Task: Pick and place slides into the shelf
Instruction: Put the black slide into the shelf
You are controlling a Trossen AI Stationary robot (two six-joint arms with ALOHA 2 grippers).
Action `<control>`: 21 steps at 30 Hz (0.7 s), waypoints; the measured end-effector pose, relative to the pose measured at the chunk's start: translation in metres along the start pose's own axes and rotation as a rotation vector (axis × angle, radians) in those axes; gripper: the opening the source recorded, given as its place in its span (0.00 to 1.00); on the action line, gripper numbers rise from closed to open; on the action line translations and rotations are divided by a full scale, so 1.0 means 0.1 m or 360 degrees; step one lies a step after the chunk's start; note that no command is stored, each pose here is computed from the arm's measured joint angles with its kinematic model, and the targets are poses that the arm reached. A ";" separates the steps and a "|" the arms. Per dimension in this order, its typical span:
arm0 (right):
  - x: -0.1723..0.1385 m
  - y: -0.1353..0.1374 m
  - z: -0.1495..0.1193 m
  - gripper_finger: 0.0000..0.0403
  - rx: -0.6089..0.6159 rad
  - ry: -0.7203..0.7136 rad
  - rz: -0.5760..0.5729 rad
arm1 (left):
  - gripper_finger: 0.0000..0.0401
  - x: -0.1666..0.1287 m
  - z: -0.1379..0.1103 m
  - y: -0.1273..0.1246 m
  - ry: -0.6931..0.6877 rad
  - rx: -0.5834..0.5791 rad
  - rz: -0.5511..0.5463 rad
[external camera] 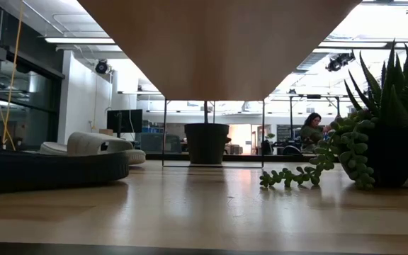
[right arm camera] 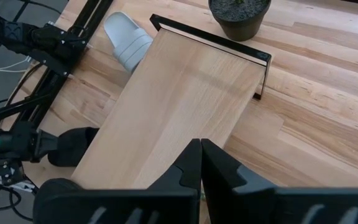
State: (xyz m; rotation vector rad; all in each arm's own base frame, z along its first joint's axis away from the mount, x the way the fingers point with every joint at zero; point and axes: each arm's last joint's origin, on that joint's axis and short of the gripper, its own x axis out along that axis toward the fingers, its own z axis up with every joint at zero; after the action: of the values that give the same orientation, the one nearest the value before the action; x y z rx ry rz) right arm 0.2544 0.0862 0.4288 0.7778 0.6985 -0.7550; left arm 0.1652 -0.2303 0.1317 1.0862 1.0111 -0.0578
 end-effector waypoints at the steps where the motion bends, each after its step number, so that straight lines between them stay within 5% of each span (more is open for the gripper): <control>1: 0.00 0.00 0.00 0.00 0.0001 -0.0001 0.0000 | 0.02 0.00 0.00 0.00 0.0001 0.0000 -0.0006; 21: 0.00 0.00 0.01 0.00 -0.0032 -0.0030 -0.0005 | 0.01 -0.43 -0.06 0.45 0.0020 -0.0044 -0.0038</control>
State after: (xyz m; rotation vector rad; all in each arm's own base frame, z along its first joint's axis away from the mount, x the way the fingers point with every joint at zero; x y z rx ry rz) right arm 0.2545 0.0857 0.4291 0.7504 0.6898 -0.7563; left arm 0.1588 -0.2210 0.1933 1.0507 1.0337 -0.0560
